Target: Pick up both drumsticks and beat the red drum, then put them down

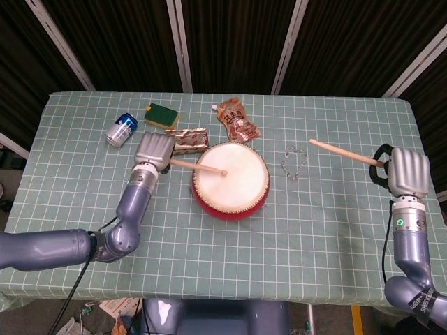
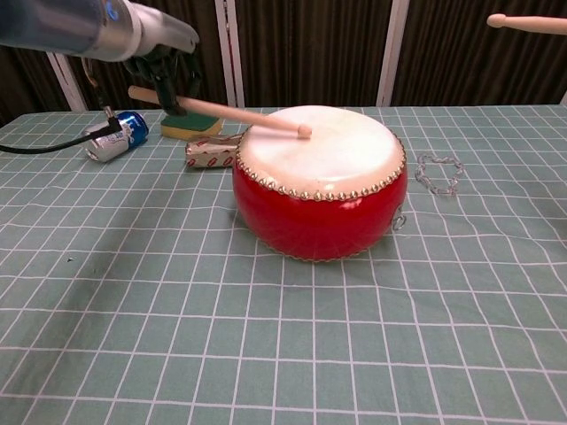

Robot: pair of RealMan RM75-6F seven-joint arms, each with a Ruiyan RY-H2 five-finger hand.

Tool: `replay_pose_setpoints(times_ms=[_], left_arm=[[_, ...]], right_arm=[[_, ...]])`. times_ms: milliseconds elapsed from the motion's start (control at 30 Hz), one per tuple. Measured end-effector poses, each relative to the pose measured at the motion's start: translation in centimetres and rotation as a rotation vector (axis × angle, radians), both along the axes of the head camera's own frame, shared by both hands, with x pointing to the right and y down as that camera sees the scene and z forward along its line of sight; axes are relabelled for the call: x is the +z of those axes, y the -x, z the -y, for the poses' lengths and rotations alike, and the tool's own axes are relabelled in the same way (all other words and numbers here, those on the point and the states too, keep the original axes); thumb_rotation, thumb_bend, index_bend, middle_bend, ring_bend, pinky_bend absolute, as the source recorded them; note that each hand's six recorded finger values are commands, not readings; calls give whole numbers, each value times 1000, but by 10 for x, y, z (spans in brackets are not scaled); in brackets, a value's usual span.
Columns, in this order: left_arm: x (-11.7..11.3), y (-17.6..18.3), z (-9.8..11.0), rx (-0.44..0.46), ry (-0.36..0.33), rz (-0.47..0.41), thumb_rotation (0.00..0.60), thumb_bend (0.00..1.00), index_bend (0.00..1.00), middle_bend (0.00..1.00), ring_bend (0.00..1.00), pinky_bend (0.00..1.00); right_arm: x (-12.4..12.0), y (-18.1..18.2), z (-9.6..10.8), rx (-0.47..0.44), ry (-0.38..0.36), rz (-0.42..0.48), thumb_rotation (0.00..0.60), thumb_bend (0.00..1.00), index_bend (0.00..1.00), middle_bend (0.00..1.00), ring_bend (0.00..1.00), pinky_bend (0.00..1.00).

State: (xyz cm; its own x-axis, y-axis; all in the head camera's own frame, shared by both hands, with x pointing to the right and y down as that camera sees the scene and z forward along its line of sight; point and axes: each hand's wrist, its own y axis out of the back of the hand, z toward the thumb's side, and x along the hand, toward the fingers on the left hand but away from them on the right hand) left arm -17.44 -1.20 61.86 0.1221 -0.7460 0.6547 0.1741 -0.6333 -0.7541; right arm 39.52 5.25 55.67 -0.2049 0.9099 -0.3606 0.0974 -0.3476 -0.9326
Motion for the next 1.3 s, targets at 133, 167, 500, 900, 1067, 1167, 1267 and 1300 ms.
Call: replay_pose_setpoints(times_ms=[133,167,500,900,1067,1167,1267,1300], left_arm=[[-23,22,-13,-41,-48,-138,600,544,815,1000,1000,1000],[-27,29,-18,-46,-56,-158,600,544,813,1000,1000,1000],[-35,112,-95,-150,-16,-235,600,545,805,1000,1000,1000],[-16,141,-154,-194,53,-257,600,541,790,1000,1000,1000],[-8,137,-166,-173,57,-260,600,537,771,1000,1000,1000],[2,135,-174,-155,71,-243,600,535,760,1000,1000,1000],[13,132,-179,-143,88,-223,600,529,748,1000,1000,1000],[17,131,-180,-142,94,-217,600,524,744,1000,1000,1000]], right_arm=[[-5,1,-9,-24,-11,10,600,658,944,1000,1000,1000],[-5,1,-11,-31,-12,12,600,658,944,1000,1000,1000],[-1,-1,-49,-127,31,32,600,658,945,1000,1000,1000],[32,-2,-117,-240,231,-14,600,658,944,1000,1000,1000],[50,-1,-137,-259,298,-45,600,658,944,1000,1000,1000],[58,-3,-144,-255,328,-60,600,658,944,1000,1000,1000],[63,-6,-147,-256,346,-80,600,658,944,1000,1000,1000],[65,-6,-148,-258,350,-87,600,658,937,1000,1000,1000]])
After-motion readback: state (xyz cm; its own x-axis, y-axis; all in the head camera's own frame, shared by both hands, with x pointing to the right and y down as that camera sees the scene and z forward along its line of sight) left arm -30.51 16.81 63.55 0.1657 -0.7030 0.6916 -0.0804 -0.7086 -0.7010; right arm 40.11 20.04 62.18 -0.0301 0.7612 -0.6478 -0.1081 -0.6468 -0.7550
